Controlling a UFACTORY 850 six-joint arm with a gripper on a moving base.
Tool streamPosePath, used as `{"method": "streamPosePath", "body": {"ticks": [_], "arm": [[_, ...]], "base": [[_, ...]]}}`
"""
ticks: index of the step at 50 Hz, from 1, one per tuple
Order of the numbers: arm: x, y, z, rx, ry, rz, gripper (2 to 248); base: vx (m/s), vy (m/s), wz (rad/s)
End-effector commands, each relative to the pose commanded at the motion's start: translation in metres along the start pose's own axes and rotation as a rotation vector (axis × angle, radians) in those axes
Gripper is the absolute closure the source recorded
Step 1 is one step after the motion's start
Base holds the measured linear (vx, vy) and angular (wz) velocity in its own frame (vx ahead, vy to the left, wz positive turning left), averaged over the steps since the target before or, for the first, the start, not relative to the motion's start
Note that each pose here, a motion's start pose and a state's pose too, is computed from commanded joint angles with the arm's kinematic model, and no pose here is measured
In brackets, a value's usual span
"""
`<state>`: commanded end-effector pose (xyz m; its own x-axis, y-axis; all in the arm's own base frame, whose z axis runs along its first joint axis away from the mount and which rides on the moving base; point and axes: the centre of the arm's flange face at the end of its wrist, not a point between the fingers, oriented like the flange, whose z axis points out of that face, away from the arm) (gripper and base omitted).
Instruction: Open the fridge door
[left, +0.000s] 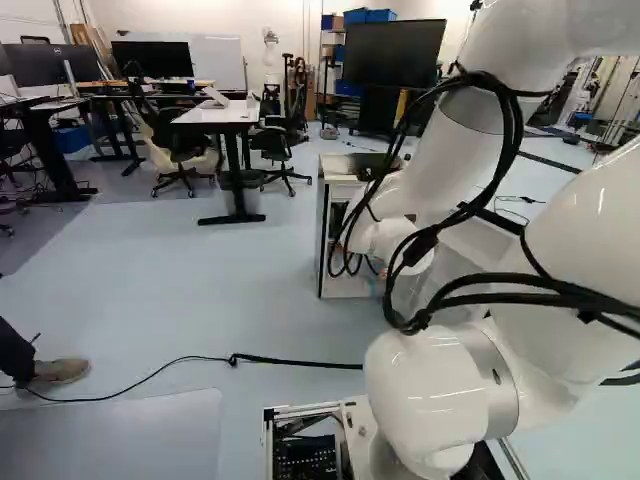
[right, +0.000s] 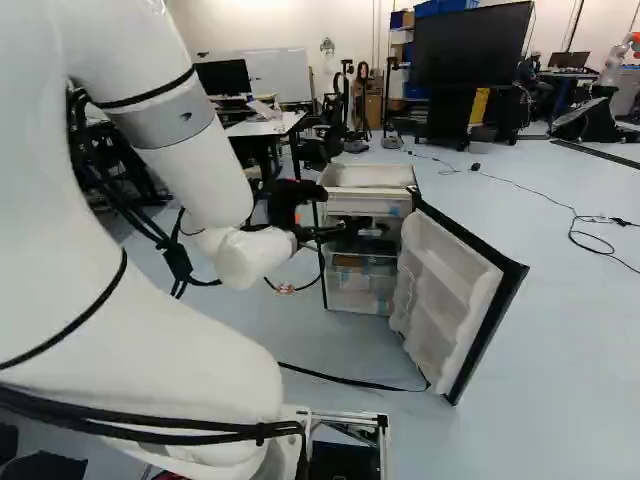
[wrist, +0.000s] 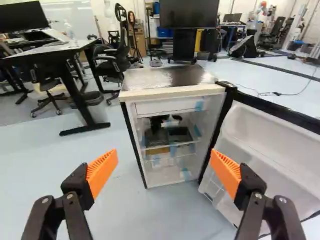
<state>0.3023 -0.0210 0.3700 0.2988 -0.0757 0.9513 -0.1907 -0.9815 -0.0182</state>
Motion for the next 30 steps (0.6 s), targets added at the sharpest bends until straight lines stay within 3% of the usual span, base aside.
{"method": "streamPosePath", "body": {"ticks": [30], "arm": [[-0.011,-0.011,-0.025,0.135,-0.015,-0.058,3]], "base": [[0.000,0.000,0.000]]}}
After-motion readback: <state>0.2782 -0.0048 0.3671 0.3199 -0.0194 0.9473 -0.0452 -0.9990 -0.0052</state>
